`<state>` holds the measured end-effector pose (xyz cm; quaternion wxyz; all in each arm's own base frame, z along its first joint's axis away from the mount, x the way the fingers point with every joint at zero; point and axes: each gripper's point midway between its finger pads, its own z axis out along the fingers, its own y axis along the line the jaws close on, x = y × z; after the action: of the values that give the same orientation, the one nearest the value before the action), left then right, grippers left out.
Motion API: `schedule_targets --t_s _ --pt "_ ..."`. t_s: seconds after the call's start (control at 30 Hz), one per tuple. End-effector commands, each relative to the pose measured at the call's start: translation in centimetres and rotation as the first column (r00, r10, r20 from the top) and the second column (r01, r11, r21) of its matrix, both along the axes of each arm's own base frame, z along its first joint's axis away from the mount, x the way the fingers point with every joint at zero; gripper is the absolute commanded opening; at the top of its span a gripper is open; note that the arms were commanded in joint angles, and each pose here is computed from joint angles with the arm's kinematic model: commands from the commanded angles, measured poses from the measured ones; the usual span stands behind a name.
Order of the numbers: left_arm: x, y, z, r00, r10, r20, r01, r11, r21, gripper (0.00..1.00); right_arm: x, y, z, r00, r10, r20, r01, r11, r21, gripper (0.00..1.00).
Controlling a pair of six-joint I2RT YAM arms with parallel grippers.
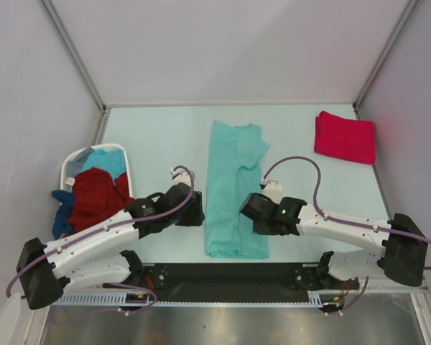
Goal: Fold and stack the t-shirts
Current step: Grab the bottom of the folded rectangular tshirt with both arms
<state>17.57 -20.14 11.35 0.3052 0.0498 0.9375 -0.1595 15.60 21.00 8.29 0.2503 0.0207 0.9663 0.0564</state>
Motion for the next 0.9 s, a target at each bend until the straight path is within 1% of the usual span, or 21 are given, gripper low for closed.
schedule_targets --t_s 0.0,0.03,0.07,0.1,0.17,0.37,0.63,0.87 --pt "-1.9 0.8 -1.4 0.999 0.041 -0.026 -0.040 0.999 0.031 0.62 -1.4 -1.5 0.2 0.991 -0.125 0.036 0.125 0.992 -0.003 0.41" --pt "-2.3 0.8 -1.8 0.998 0.044 -0.036 -0.043 0.998 0.035 0.63 -2.2 -1.3 0.2 0.993 -0.109 0.032 0.110 0.994 -0.005 0.43" --pt "-2.7 0.7 -2.0 0.999 0.035 -0.040 -0.033 0.999 0.039 0.64 -2.6 -1.6 -0.1 0.990 -0.137 0.028 0.137 0.991 -0.001 0.45" --pt "-3.5 0.2 -2.2 0.999 0.009 -0.047 -0.008 0.999 0.042 0.67 -3.0 -1.7 -0.1 0.990 -0.136 0.027 0.136 0.991 -0.001 0.48" --pt "-4.2 0.1 -3.4 0.997 0.006 -0.076 -0.001 0.998 0.068 0.68 -4.2 -2.1 -0.8 0.989 -0.145 0.016 0.146 0.989 -0.004 0.49" --pt "-7.0 -1.5 -6.2 0.990 -0.059 -0.130 0.076 0.989 0.125 0.69 -6.2 -3.2 -3.1 0.988 -0.156 -0.020 0.155 0.987 -0.030 0.49" --pt "-8.3 -2.6 -7.9 0.981 -0.068 -0.183 0.089 0.991 0.105 0.69 -7.4 -3.8 -6.0 0.985 -0.157 -0.071 0.153 0.987 -0.051 0.49" --pt "-8.2 -3.7 -7.4 0.980 -0.088 -0.177 0.105 0.990 0.091 0.69 -7.4 -2.5 -6.6 0.989 -0.122 -0.086 0.120 0.992 -0.026 0.49"
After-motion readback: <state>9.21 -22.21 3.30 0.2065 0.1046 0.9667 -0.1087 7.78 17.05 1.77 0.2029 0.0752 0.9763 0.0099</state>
